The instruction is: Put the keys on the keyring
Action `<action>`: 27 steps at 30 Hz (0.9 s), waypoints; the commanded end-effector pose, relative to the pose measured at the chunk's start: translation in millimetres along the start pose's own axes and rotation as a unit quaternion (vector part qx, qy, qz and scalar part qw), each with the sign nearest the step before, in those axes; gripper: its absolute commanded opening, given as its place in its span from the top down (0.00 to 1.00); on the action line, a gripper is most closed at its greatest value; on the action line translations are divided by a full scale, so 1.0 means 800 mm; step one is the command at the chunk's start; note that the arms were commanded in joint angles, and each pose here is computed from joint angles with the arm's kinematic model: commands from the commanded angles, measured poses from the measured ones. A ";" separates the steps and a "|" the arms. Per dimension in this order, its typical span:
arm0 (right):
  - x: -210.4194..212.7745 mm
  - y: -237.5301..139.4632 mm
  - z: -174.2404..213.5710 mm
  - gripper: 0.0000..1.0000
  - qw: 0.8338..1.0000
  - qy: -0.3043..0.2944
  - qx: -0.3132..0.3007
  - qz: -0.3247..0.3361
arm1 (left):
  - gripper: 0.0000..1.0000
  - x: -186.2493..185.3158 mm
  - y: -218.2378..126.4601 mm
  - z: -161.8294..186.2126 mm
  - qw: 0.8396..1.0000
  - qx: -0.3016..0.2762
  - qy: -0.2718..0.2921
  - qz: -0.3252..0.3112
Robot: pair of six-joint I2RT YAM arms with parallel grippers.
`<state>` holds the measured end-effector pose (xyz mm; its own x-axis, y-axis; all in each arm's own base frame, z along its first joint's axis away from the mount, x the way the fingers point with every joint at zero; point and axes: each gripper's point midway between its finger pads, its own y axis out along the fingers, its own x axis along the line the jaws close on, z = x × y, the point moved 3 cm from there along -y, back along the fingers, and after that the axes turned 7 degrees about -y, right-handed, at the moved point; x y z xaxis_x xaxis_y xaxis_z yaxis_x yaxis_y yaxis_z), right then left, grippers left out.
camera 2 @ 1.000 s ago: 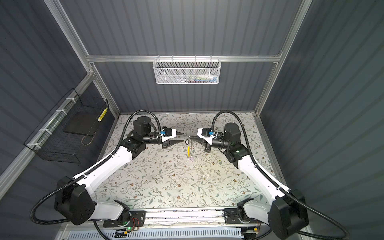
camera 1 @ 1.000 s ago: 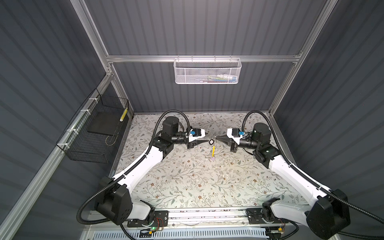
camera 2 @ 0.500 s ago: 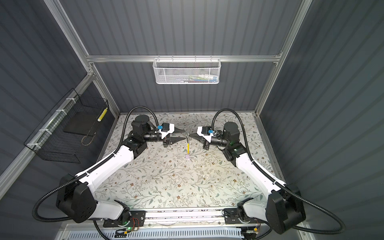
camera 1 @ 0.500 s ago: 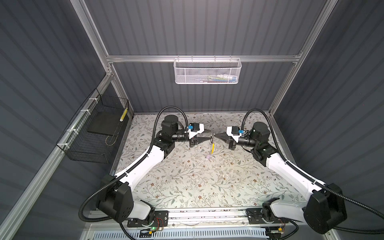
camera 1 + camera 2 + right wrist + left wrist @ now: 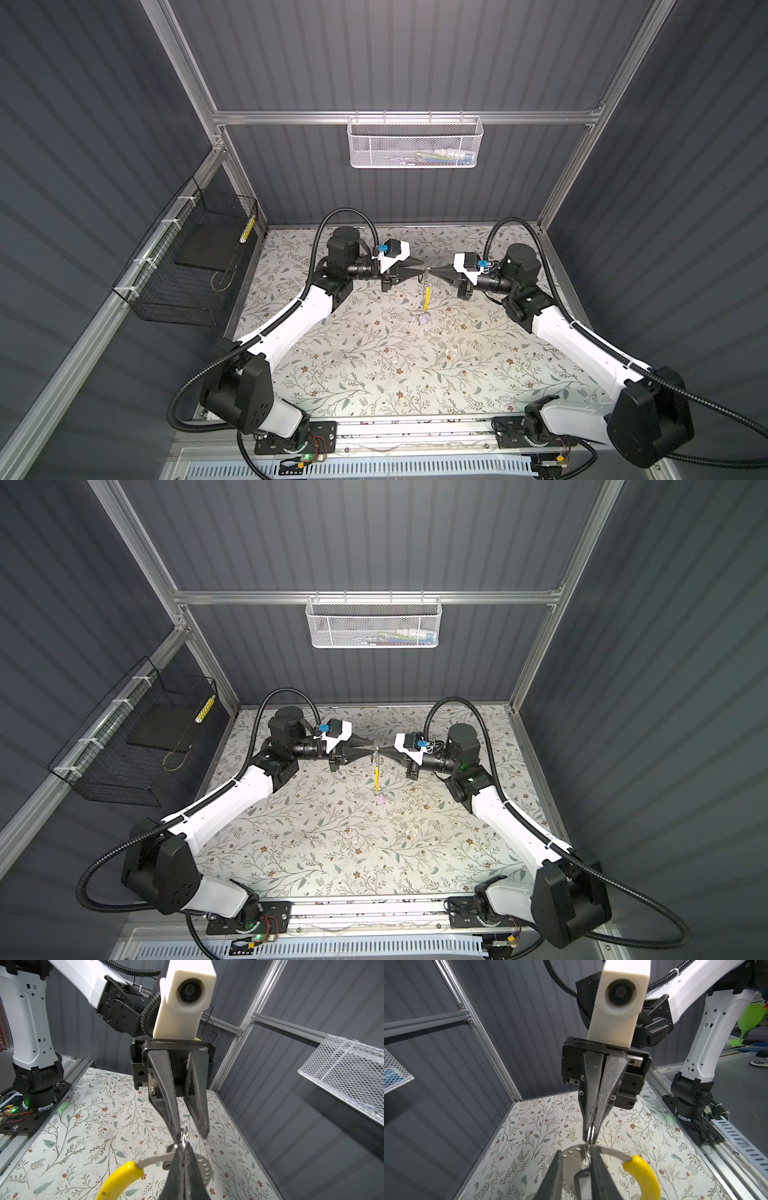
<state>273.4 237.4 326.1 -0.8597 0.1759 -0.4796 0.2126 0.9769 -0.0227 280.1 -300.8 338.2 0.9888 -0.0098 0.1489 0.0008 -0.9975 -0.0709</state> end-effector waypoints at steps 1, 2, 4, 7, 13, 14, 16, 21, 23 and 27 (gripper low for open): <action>-0.001 0.000 -0.001 1.00 1.000 -0.010 -0.007 -0.002 | 0.72 -0.001 0.003 -0.015 1.000 -0.014 0.006 0.021; -0.002 0.000 -0.001 1.00 1.000 -0.012 -0.007 -0.001 | 0.72 -0.002 0.003 -0.013 1.000 -0.012 0.005 0.024; -0.002 0.001 -0.001 1.00 1.000 -0.012 -0.007 -0.001 | 0.73 -0.001 0.005 -0.010 1.000 -0.006 0.003 0.027; -0.003 0.002 0.000 1.00 1.000 -0.011 -0.008 -0.002 | 0.74 0.000 0.006 -0.009 1.000 -0.006 0.001 0.031; -0.005 0.003 0.000 1.00 1.000 -0.013 -0.007 0.001 | 0.83 0.001 0.008 -0.004 0.999 0.000 0.002 0.037; -0.006 0.003 0.000 1.00 1.000 -0.013 -0.007 0.002 | 0.86 0.001 0.008 -0.004 0.999 0.001 0.001 0.040; -0.006 0.003 0.001 1.00 1.000 -0.012 -0.006 0.003 | 0.92 0.001 0.009 -0.002 0.999 0.003 0.001 0.044; -0.009 0.003 0.005 0.81 1.000 -0.010 0.001 0.014 | 1.00 0.001 0.009 -0.007 0.999 0.006 0.011 0.044; -0.012 0.000 0.011 0.73 0.999 -0.015 0.021 0.031 | 1.00 0.003 0.008 -0.010 0.999 0.016 0.011 0.042; -0.018 -0.012 0.025 0.61 0.992 -0.053 0.091 0.069 | 1.00 0.013 0.006 -0.015 0.998 0.062 0.009 0.023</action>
<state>288.3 232.6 315.8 -0.8248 0.2396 -0.5122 0.3142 0.9473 -0.0629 286.9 -307.5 344.3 0.9870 -0.0681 0.1458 -0.0476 -0.9890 -0.1398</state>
